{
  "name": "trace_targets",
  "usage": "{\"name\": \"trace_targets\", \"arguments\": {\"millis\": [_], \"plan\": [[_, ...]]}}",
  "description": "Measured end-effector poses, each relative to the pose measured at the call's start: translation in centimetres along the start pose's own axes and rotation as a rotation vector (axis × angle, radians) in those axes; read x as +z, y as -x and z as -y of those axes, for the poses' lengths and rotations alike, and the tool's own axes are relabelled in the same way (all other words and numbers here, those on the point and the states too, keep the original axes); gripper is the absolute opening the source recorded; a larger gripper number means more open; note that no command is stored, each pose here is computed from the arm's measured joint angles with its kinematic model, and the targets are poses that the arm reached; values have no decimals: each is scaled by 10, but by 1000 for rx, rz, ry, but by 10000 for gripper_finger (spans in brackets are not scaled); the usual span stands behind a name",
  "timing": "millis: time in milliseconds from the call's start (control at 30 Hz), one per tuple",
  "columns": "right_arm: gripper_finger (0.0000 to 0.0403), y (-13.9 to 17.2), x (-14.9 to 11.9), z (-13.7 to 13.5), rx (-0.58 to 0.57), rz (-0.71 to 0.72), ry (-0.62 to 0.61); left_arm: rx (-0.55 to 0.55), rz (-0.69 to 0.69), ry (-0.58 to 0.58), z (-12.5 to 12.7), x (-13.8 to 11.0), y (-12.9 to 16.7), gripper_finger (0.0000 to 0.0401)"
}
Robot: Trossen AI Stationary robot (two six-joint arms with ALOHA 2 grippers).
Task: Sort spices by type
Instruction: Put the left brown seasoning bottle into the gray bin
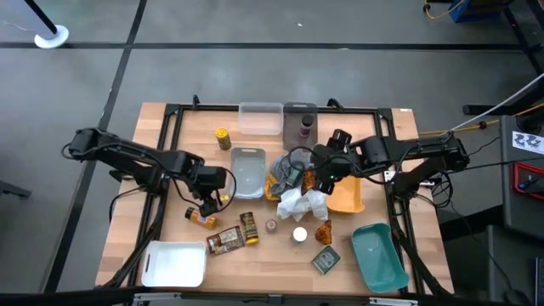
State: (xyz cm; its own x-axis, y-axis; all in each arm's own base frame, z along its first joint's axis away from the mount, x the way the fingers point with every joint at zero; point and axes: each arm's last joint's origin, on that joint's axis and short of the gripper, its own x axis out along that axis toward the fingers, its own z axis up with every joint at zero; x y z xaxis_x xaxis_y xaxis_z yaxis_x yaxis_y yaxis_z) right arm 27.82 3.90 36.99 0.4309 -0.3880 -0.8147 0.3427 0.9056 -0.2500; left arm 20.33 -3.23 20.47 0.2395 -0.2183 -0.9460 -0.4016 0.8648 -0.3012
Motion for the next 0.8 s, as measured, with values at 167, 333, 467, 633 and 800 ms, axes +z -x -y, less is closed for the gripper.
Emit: {"name": "trace_targets", "arguments": {"millis": [167, 333, 467, 633, 800], "plan": [[298, 0, 0, -1, 1, 2, -14, 39, -6, 6, 1, 3, -9, 254], [298, 0, 0, -1, 1, 1, -15, 57, -25, 19, 1, 7, -18, 254], [298, 0, 0, -1, 1, 2, -15, 50, -14, 11, 3, 12, -25, 254], [298, 0, 0, -1, 1, 2, -15, 87, -34, 15, 2, 14, -35, 253], [298, 0, 0, -1, 0, 2, -15, 110, -54, 19, 1, 16, -43, 253]]}}
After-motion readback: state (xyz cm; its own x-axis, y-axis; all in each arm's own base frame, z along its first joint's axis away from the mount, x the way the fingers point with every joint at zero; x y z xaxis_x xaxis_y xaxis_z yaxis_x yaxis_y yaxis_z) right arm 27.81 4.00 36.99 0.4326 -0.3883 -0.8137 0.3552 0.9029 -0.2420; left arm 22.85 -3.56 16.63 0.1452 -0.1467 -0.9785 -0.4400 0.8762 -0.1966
